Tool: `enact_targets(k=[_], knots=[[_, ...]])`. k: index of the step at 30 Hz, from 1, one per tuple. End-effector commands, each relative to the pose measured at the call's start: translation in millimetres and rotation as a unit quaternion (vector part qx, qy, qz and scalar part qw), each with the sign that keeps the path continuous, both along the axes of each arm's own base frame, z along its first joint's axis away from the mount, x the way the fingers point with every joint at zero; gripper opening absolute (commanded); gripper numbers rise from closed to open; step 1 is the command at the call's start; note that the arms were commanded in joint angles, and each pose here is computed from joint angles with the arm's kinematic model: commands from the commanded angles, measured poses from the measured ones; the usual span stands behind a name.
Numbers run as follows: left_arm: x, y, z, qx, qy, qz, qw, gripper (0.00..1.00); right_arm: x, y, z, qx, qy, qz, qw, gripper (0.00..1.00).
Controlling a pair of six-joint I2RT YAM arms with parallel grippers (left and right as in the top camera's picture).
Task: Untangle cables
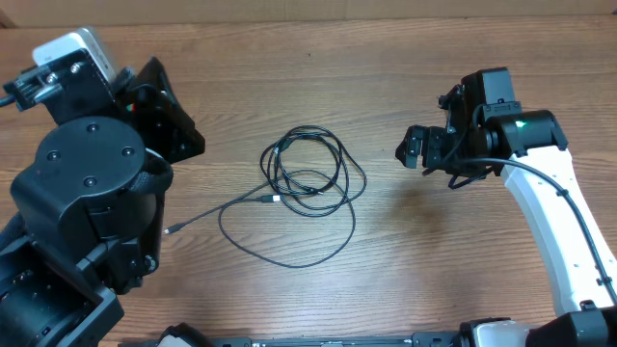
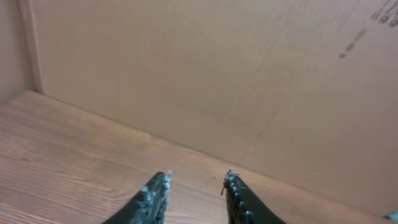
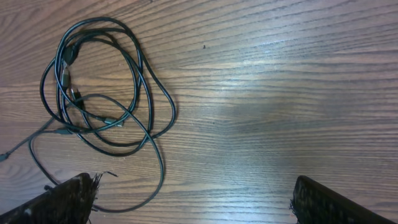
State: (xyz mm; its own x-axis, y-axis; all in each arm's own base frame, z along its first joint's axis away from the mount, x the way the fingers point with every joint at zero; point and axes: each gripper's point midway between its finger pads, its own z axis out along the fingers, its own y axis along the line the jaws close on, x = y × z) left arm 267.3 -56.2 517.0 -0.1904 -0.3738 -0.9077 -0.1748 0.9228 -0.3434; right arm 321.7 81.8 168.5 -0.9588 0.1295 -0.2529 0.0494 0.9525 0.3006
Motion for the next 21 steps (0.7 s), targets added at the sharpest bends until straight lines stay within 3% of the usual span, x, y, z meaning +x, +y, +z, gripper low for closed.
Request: enact_targets(k=[1,3,6,8,15,21], knots=[[-2,8,-3,0.016,0.009,0.014,1.0,0.61,1,0,4,-0.001,-0.01,0.004,1.0,1.0],[-2,8,-13,0.031,0.03,0.014,0.999,0.8,0,0,3,-0.001,-0.008,0.004,1.0,1.0],[-2,7,-34,0.048,0.074,0.014,0.996,0.95,-5,-1,1,-0.003,0.003,0.004,1.0,1.0],[-1,6,-56,0.058,0.114,0.022,0.992,1.0,-9,-1,0,-0.004,0.012,0.004,1.0,1.0],[10,-3,-150,0.116,0.269,0.055,0.954,1.0,-12,-2,-2,-0.004,0.018,0.003,1.0,1.0],[8,-3,-204,0.127,0.326,0.085,0.933,1.0,-17,6,-5,0.016,0.029,0.01,0.999,1.0]])
